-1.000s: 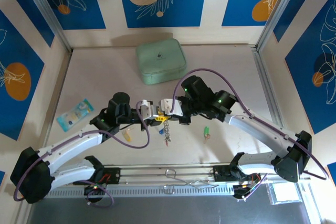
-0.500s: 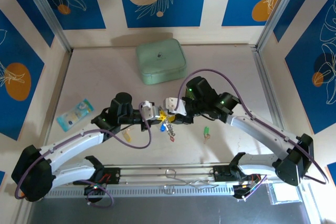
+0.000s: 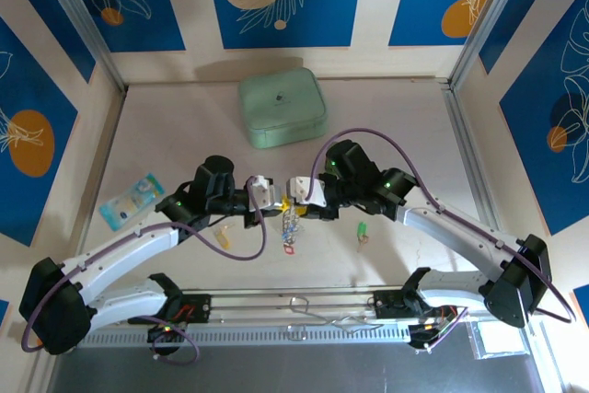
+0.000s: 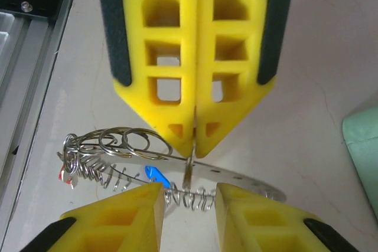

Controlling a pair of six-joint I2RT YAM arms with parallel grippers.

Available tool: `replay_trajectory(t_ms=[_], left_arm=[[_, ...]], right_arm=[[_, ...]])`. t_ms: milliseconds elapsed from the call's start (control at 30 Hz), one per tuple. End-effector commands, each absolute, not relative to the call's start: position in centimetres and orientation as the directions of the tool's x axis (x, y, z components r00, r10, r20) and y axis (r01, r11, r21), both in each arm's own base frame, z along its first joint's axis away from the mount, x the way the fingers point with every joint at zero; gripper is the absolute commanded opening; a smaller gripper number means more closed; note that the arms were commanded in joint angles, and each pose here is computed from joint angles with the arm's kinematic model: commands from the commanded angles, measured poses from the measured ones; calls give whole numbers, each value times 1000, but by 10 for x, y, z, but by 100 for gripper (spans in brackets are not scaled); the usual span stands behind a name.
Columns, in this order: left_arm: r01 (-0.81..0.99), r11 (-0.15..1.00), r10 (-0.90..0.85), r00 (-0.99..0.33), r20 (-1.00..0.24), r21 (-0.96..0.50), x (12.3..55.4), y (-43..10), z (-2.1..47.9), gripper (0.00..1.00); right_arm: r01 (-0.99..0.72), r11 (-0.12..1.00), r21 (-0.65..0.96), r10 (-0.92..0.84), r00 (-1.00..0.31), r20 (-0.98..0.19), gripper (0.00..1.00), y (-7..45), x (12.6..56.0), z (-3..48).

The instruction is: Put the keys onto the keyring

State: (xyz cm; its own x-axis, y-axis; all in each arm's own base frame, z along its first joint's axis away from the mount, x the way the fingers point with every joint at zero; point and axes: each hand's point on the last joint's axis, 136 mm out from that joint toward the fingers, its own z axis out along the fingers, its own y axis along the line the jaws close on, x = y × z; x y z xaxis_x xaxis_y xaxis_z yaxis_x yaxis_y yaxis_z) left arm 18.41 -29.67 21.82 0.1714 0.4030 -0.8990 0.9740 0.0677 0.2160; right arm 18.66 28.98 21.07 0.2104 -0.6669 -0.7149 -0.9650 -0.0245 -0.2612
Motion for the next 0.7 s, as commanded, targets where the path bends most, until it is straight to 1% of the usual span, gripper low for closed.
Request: replay_trajectory(t_ms=[0, 100, 367, 433, 500, 533, 600, 633, 667], left_arm=[[964, 39, 383, 228, -895, 262, 180, -301, 234, 0], [965, 40, 385, 226, -895, 261, 180, -302, 234, 0], [965, 57, 370, 217, -904, 255, 181, -303, 240, 0], [967, 56, 362, 214, -907, 250, 181, -303, 242, 0], [968, 66, 355, 206, -912, 244, 182, -304, 245, 1], [967, 81, 355, 199, -914, 242, 183, -303, 246, 13], [959, 122, 362, 197, -911, 256, 187, -298, 248, 29], [952, 150, 364, 199, -910, 269, 190, -294, 249, 34], [943, 182, 363, 198, -911, 277, 193, -289, 250, 36]], right_arm=[[-971, -29, -238, -634, 202, -747, 28, 297, 183, 215], [-974, -38, -224, -622, 199, -758, 24, 299, 179, 215], [-980, -38, -196, -610, 178, -773, 9, 304, 179, 213], [-980, -39, -195, -607, 178, -775, 1, 305, 179, 212], [-980, -39, -193, -605, 177, -776, 0, 304, 179, 212], [-981, -37, -192, -598, 175, -782, 0, 303, 179, 213], [-983, -19, -183, -570, 161, -806, 0, 298, 180, 217], [-984, -7, -180, -552, 154, -820, 0, 296, 181, 220], [-985, -1, -174, -527, 149, -837, 0, 293, 181, 224]])
